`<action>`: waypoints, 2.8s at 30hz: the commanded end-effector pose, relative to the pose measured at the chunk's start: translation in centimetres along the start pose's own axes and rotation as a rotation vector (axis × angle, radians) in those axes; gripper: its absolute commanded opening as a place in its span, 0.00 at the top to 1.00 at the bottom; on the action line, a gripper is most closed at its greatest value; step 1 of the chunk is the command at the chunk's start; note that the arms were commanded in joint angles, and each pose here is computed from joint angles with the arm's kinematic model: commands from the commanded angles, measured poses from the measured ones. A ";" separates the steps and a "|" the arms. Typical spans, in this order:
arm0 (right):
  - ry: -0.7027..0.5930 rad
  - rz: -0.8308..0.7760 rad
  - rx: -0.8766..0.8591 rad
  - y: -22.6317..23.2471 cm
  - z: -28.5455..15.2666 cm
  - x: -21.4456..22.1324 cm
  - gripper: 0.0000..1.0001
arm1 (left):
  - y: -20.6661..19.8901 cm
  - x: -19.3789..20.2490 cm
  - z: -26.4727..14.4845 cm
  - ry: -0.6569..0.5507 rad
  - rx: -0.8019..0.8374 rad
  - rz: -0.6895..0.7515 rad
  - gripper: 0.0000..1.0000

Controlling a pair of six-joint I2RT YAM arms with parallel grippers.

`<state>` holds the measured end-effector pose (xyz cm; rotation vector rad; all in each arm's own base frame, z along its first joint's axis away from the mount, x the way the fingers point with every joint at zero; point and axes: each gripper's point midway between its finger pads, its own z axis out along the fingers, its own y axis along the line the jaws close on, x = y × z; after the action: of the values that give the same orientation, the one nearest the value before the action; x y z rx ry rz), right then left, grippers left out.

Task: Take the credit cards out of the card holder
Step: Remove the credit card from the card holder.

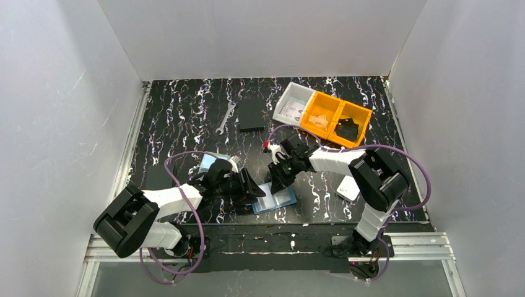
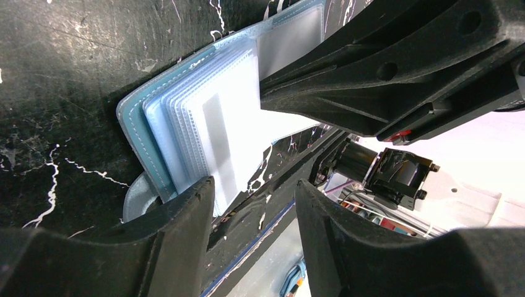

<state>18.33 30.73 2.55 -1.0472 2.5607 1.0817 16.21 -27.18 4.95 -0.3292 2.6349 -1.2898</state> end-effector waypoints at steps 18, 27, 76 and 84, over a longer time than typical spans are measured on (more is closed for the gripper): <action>-0.008 -0.019 0.022 -0.4 0.2 -0.5 0.77 | -2.3 -0.9 0.3 -0.011 0.056 0.024 0.49; -0.001 -0.011 0.057 -1.1 0.2 -0.2 0.78 | -2.2 -1.1 -0.6 -0.062 0.069 0.030 0.48; 0.019 0.004 0.066 -1.5 0.5 0.0 0.80 | -0.4 -0.4 -0.2 -0.023 -0.009 0.017 0.50; 0.020 0.004 0.063 -1.5 0.5 0.0 0.79 | -0.5 -0.4 0.2 -0.005 -0.017 0.014 0.50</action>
<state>18.23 30.80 2.60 -1.0397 2.5805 1.0898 16.43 -26.92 4.60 -0.3539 2.6447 -1.2501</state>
